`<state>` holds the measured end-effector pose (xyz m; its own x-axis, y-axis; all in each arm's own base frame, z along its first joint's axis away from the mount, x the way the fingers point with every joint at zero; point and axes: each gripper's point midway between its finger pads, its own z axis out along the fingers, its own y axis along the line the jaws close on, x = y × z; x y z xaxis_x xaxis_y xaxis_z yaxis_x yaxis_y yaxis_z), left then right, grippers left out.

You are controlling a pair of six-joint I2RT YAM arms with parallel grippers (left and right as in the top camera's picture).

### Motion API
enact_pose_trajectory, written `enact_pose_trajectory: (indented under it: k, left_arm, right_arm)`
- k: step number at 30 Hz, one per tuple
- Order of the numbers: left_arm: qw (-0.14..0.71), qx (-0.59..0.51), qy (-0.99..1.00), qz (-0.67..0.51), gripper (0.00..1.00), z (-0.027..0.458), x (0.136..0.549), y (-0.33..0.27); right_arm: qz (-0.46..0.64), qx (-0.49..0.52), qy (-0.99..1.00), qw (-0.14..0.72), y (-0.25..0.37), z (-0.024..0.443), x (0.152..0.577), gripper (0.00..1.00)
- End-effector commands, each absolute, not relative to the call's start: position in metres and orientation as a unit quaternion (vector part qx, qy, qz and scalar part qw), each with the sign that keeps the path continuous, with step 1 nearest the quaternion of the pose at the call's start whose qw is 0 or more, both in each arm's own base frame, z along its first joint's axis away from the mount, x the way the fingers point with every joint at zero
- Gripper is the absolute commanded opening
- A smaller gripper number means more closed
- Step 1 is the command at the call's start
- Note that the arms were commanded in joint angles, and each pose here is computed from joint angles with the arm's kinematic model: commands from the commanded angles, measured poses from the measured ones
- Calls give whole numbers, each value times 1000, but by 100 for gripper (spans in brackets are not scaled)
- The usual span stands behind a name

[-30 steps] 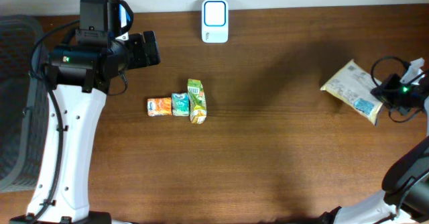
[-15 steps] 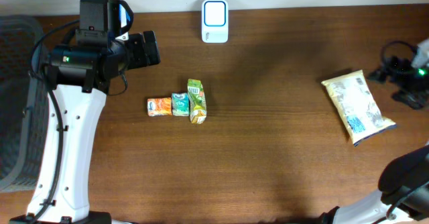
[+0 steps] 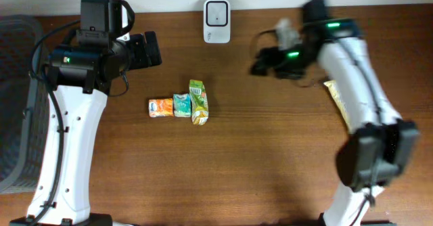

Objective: Scan the item barcode
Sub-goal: 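Reach the right gripper to the green tea pouch and grasp it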

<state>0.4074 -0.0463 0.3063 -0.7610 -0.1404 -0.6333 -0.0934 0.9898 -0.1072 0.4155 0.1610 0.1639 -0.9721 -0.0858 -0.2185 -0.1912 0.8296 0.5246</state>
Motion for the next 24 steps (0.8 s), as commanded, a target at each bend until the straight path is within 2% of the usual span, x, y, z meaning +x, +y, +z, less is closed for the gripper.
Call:
enact_pose_trajectory:
  k: [1, 7, 14, 20, 22, 24]
  left_arm:
    - [348, -58, 935, -30, 99, 313, 405, -44]
    - [348, -58, 935, -30, 99, 313, 405, -44]
    - [348, -58, 935, -30, 99, 313, 405, -44]
    - [348, -58, 935, -30, 99, 313, 405, -44]
    - [348, -58, 935, -30, 99, 313, 405, -44]
    - [348, -58, 935, -30, 99, 313, 406, -44]
  right_arm:
    - [296, -109, 947, 54, 236, 131, 404, 83]
    - [261, -118, 957, 48, 296, 97, 391, 81]
    - [128, -96, 984, 82, 304, 70, 376, 80]
    - [118, -94, 985, 84, 303, 33, 366, 80]
    - [128, -93, 984, 83, 305, 23, 363, 75]
    - [137, -94, 983, 79, 306, 17, 360, 53]
